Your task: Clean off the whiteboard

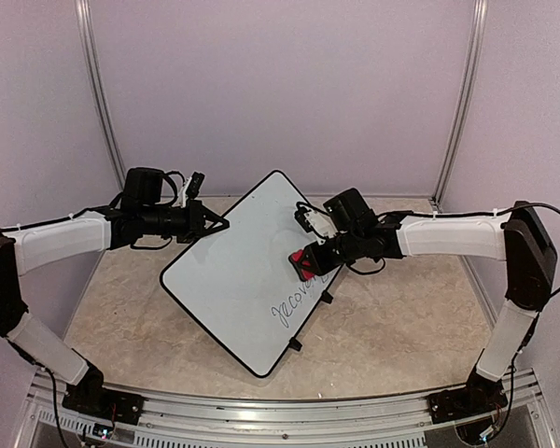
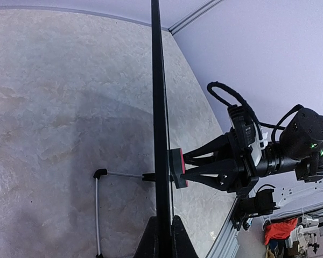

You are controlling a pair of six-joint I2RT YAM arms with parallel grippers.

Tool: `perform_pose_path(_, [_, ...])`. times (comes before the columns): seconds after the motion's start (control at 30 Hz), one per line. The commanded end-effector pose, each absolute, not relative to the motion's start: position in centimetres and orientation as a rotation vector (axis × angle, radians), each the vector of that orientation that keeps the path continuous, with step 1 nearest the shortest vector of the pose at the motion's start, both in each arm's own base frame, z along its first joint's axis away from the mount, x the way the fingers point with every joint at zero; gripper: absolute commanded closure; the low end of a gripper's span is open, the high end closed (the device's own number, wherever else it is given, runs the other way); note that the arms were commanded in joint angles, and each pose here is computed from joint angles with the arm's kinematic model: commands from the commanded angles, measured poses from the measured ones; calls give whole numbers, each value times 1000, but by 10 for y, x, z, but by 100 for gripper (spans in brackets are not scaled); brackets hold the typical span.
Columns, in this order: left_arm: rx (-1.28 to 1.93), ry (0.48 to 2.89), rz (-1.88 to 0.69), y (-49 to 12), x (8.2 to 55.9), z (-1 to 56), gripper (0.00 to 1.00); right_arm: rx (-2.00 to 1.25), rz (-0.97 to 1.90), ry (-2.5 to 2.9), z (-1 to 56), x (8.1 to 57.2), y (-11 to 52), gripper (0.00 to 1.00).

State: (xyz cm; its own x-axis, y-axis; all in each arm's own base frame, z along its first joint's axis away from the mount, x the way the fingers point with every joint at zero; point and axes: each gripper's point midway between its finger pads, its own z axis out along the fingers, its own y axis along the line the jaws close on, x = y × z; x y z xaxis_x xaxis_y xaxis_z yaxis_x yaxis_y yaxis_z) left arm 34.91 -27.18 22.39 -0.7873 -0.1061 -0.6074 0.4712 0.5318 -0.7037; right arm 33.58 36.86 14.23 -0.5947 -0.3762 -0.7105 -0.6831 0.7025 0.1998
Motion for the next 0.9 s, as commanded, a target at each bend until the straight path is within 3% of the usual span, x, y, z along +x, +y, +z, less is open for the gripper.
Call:
perform_pose_path(0.0, [371,2086,-1222,-271,350,235,100,-822,628,2324,117,313,354,79])
perform_pose_path(0.3, [356,2092,-1212,-270,352,232,100,-823,583,2333,118,303,344,79])
perform_pose_path(0.43, [345,2098,-1197,-269,353,231,100,-920,715,2239,137,284,371,79])
perform_pose_path(0.63, [332,2102,-1186,-267,355,229,100,-1126,671,2165,130,243,401,79])
perform_pose_path(0.87, [330,2098,-1195,-267,355,230,100,-1200,609,2152,119,219,393,79])
